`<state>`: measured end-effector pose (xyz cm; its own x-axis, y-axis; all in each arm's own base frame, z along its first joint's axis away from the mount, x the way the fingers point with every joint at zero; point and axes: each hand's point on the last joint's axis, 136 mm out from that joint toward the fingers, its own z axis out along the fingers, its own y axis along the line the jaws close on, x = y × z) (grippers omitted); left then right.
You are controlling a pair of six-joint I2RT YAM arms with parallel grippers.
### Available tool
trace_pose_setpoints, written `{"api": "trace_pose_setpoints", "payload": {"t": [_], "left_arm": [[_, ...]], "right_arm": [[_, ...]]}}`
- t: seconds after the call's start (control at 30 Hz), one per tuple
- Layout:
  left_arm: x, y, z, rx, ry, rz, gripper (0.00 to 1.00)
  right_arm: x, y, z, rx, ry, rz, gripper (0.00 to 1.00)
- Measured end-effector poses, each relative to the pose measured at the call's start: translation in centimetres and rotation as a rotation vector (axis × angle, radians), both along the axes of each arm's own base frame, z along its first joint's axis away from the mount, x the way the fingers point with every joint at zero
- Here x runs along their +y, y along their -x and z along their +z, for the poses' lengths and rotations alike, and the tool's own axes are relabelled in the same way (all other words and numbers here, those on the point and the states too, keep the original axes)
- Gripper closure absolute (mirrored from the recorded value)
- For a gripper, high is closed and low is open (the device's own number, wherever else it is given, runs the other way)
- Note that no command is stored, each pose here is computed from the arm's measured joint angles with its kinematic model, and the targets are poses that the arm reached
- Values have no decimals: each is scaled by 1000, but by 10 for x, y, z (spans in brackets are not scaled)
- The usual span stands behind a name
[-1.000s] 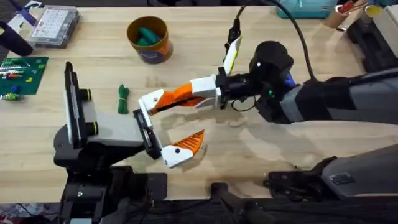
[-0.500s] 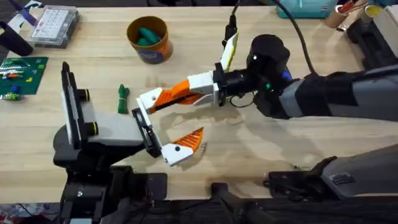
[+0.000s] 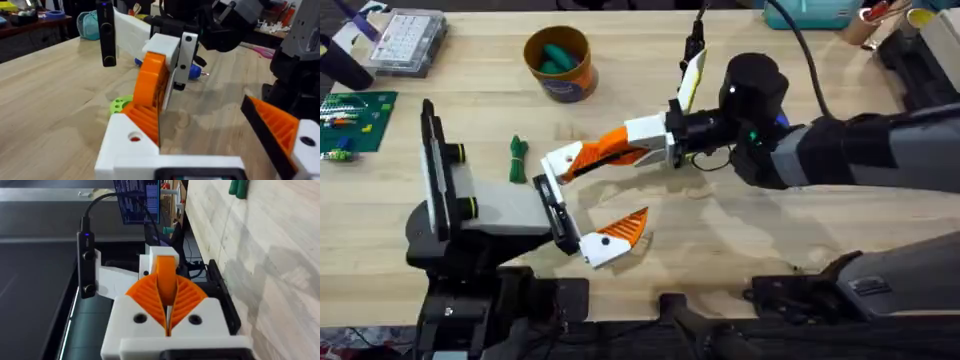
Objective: Pick up the gripper from the table and insert it into the empty holder that is missing its gripper. Then pick up a screw, insert it into the mounting hole, and use the screwdriver to tighten it. Finally, clean up the table by picking up the vegetable and placing it into the bucket.
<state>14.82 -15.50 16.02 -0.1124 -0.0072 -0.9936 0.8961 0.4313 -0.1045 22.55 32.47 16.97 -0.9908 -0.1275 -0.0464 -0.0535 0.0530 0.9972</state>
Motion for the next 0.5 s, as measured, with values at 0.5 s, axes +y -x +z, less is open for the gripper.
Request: {"api": "trace_pose_setpoints", "payload": {"t": [0.5], "left_arm": [[4,-6,0,-4,-4,42,10]], "right_arm": [[10,1,2,-27,-4,-26,990]]}}
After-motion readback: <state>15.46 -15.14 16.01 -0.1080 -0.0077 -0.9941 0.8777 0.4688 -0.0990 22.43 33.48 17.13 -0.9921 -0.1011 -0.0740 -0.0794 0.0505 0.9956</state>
